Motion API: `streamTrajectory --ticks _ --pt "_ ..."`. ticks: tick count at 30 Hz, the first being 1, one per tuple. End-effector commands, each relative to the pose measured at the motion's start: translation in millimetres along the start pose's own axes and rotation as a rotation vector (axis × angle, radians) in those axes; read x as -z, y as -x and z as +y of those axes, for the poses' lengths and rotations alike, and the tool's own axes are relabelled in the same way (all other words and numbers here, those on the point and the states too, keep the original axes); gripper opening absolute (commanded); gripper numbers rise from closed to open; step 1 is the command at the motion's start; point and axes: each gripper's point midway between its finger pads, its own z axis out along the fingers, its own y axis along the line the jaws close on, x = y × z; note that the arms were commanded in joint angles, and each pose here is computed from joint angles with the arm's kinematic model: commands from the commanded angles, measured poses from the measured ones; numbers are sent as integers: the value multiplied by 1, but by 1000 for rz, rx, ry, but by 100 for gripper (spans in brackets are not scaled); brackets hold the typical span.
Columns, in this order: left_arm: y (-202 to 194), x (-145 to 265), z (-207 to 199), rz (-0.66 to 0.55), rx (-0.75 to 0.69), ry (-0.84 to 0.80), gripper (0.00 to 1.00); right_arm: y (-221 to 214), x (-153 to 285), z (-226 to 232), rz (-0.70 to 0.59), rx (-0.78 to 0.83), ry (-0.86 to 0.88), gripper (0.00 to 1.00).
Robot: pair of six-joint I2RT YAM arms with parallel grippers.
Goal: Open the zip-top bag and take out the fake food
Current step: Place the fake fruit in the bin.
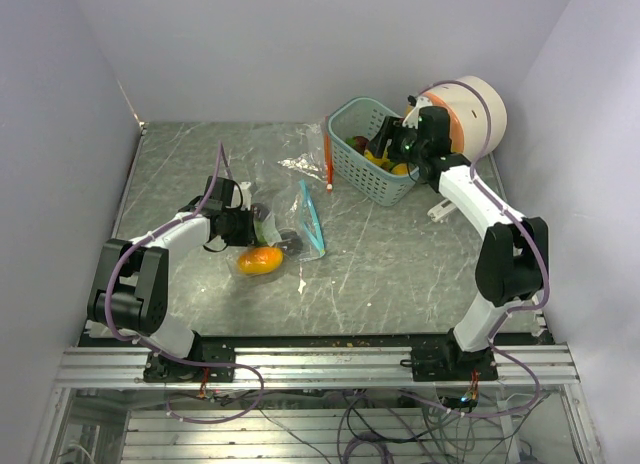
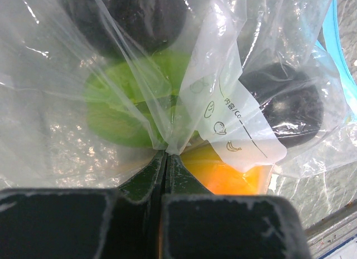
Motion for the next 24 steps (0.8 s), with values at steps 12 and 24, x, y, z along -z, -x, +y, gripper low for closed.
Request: streamTrajectory --ticks 12,24 --pt "-1 -1 0 14 -14 5 7 -22 16 57 -5 198 79 54" --pt "-2 0 0 17 -13 7 7 -143 -4 140 221 257 235 19"
